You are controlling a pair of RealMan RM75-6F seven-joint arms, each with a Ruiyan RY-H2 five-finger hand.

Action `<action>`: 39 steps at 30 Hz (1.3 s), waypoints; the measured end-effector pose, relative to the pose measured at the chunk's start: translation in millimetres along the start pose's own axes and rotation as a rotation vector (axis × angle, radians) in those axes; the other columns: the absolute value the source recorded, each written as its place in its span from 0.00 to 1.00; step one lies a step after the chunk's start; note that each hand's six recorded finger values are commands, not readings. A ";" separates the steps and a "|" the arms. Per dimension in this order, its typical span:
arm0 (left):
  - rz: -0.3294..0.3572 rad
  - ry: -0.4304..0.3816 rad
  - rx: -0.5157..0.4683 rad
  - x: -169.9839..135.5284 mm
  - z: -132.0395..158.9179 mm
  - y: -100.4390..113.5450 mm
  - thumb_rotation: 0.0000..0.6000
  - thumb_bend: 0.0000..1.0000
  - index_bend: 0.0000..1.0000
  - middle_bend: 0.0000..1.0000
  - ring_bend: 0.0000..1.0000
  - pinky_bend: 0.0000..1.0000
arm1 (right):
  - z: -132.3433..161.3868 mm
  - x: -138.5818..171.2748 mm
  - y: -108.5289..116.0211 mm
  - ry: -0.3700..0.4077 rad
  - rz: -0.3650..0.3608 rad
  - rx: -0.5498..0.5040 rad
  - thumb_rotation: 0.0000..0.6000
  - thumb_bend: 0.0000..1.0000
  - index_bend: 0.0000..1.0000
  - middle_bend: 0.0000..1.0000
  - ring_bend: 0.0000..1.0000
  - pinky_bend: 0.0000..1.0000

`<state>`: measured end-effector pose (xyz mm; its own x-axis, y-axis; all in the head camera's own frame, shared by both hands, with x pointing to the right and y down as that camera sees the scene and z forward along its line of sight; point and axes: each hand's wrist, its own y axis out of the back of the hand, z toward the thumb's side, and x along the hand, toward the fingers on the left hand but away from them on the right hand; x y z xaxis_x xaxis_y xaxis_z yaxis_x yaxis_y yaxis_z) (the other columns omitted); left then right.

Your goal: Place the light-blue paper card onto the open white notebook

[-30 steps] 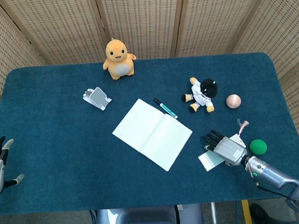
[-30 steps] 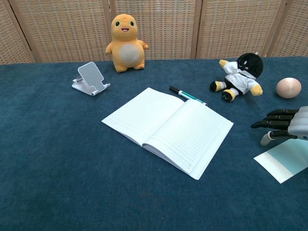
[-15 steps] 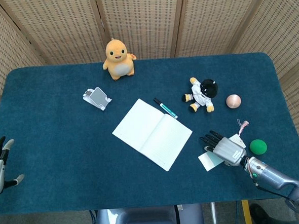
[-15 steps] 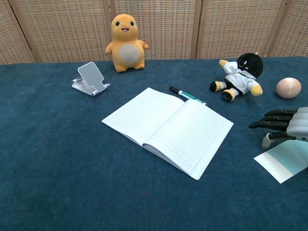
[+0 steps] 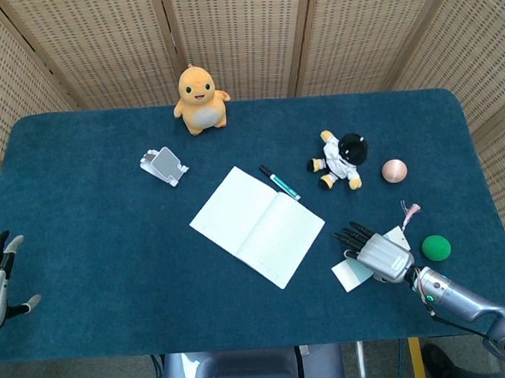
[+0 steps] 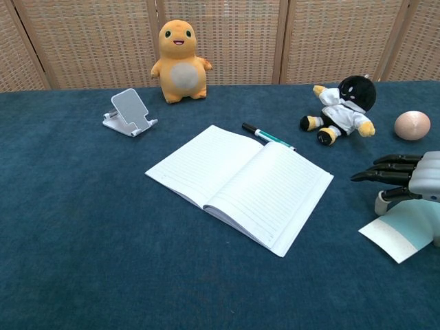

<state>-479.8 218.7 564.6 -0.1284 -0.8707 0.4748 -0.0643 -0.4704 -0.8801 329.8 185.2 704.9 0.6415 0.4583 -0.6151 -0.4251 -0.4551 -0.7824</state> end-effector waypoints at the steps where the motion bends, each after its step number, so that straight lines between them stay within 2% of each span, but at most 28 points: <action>1: 0.000 0.000 0.000 0.0 0.0 0.1 1.00 0.00 0.00 0.00 0.00 0.00 | -0.2 0.2 1.0 0.000 -0.004 0.001 1.00 0.34 0.61 0.00 0.00 0.00; 11: 0.002 -0.001 -0.006 -0.1 -0.7 1.5 1.00 0.00 0.00 0.00 0.00 0.00 | -5.5 5.1 28.9 -0.008 -0.096 0.006 1.00 0.34 0.61 0.00 0.00 0.00; 20: 0.004 0.002 -0.018 0.4 -3.7 4.7 1.00 0.00 0.00 0.00 0.00 0.00 | -11.7 -1.6 68.2 -0.019 -0.176 0.034 1.00 0.35 0.61 0.00 0.00 0.00; 26: 0.005 0.008 -0.033 1.5 -7.1 7.7 1.00 0.00 0.00 0.00 0.00 0.00 | -12.9 -17.4 108.7 -0.022 -0.241 0.076 1.00 0.36 0.61 0.00 0.00 0.00; 32: 0.001 0.017 -0.045 4.8 -10.5 10.0 1.00 0.00 0.00 0.00 0.00 0.00 | -12.3 -44.1 164.5 -0.025 -0.302 0.158 1.00 0.36 0.61 0.00 0.00 0.01; 39: -0.017 0.034 -0.042 11.4 -13.7 7.3 1.00 0.00 0.00 0.00 0.00 0.00 | -10.4 -93.2 217.0 -0.046 -0.292 0.241 1.00 0.36 0.61 0.00 0.00 0.03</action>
<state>-495.3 207.3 563.5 -0.1607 -0.8569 0.4899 -0.1079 -0.4781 -0.8716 184.4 35.8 593.4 0.7309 0.5785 -0.3621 -0.3697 -0.1105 -0.9226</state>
